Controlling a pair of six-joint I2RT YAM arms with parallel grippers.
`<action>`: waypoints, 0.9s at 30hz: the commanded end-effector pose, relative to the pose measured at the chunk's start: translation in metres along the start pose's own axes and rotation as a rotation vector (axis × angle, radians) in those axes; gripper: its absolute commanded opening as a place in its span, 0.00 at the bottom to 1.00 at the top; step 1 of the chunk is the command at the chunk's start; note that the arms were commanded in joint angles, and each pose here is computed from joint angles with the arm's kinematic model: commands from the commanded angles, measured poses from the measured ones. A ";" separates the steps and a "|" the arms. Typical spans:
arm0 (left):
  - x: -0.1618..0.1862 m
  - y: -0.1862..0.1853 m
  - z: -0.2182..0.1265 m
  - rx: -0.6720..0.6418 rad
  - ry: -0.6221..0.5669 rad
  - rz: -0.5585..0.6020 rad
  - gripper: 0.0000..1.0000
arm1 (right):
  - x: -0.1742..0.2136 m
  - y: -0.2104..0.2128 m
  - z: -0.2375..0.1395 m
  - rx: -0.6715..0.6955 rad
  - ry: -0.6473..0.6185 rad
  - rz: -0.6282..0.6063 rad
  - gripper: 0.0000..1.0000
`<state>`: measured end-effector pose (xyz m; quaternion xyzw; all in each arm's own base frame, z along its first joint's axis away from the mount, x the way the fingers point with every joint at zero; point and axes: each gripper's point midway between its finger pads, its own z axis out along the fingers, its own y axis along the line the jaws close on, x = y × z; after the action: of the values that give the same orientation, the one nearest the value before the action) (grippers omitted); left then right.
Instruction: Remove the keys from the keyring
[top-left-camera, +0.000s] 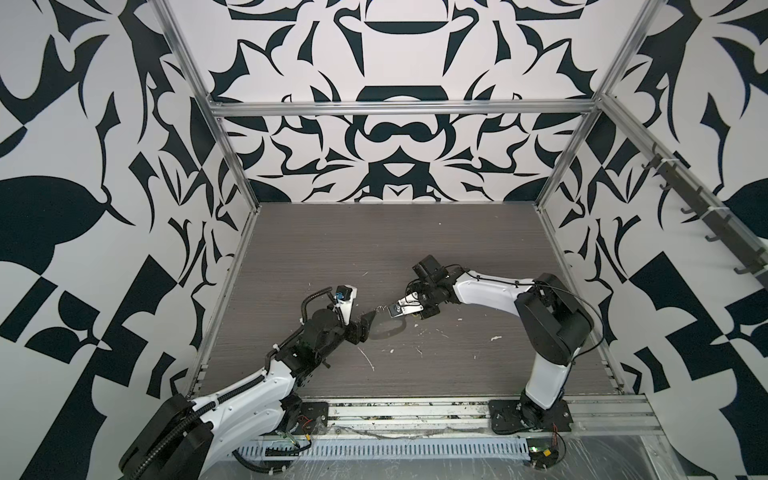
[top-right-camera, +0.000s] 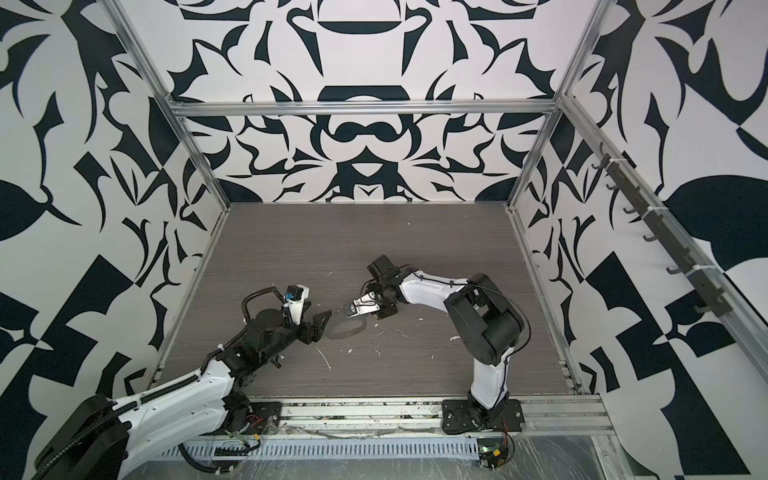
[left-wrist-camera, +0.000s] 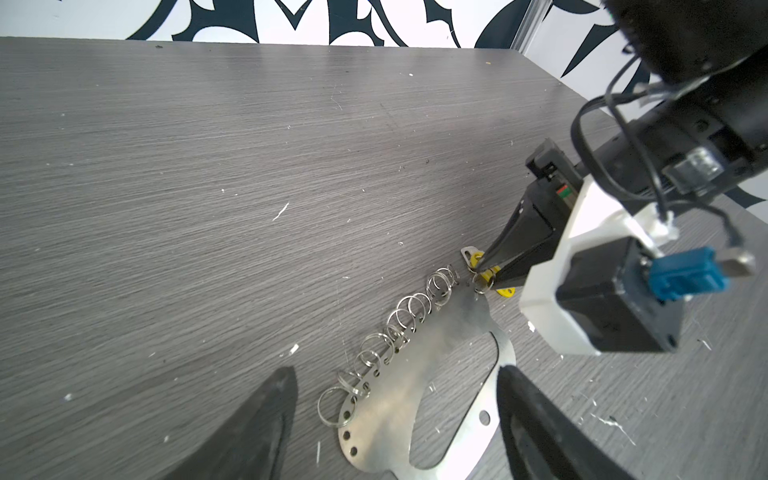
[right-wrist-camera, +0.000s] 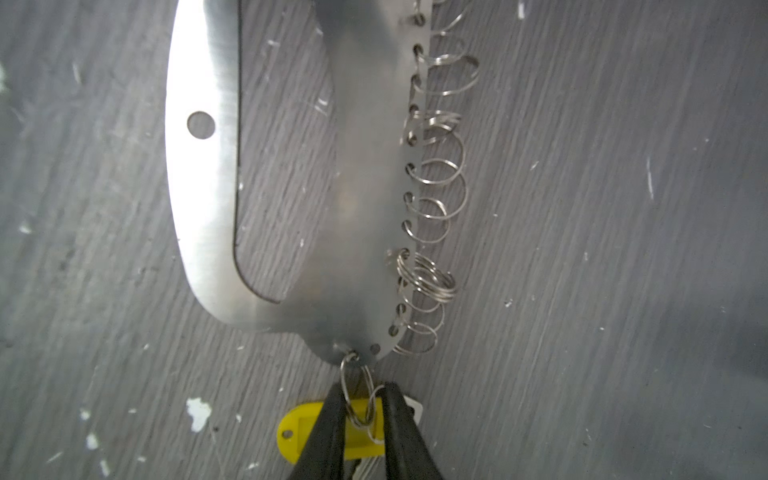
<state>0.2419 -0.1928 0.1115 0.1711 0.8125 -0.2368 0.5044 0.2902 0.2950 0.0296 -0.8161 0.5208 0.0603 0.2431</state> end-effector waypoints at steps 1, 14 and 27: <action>0.004 0.002 -0.001 -0.008 0.010 -0.018 0.79 | -0.006 -0.008 -0.005 0.009 0.010 -0.019 0.17; -0.034 -0.032 -0.025 0.154 -0.075 0.109 0.66 | -0.053 -0.018 -0.049 -0.009 -0.154 0.162 0.00; -0.084 -0.077 -0.088 0.377 -0.280 0.275 0.56 | -0.118 -0.029 -0.121 0.105 -0.620 0.404 0.00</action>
<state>0.1874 -0.2052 0.2209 0.3035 0.6688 -0.3171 0.6001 0.2484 0.3326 0.1474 -0.6697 0.5910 0.2605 0.3665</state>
